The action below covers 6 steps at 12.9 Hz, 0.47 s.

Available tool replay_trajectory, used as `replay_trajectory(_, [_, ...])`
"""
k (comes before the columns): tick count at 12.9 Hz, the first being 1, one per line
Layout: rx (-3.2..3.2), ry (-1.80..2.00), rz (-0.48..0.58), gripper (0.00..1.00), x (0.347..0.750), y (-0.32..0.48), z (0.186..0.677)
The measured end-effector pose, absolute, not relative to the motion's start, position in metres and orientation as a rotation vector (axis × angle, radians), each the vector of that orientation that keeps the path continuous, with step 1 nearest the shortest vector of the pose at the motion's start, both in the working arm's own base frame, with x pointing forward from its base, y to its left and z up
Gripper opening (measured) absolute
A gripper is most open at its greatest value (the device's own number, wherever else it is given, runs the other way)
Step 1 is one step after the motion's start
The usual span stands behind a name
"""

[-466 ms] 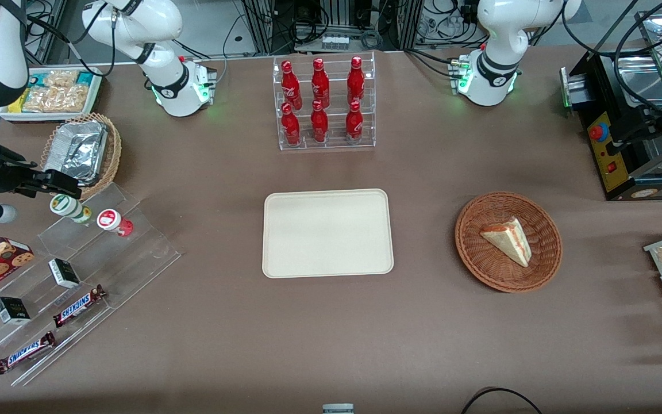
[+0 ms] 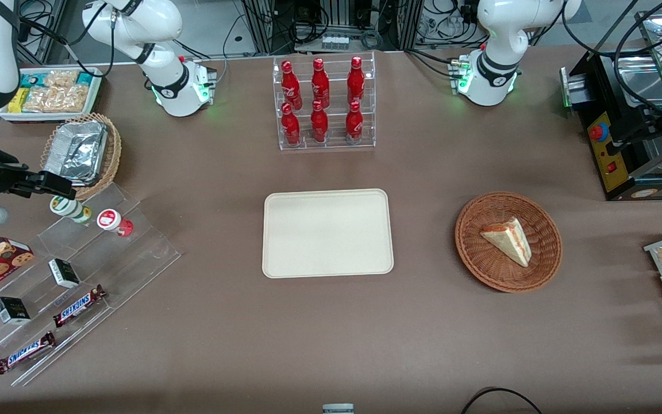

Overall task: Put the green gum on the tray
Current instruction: 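Move the right gripper down over the green-labelled gum jar on the stand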

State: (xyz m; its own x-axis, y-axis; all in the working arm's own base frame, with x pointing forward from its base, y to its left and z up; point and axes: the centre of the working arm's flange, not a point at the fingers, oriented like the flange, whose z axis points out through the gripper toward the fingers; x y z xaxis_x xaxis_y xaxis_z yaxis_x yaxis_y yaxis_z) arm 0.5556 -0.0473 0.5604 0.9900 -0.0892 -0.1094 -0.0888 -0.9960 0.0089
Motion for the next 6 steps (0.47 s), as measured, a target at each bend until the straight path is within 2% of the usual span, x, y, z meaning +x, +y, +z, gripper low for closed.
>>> replay_trajectory(2, [3.140,-0.044,-0.190,1.00,0.554,-0.065,0.540])
replay_trajectory(6, [3.137,0.379,-0.103,1.00,0.530,-0.124,0.485])
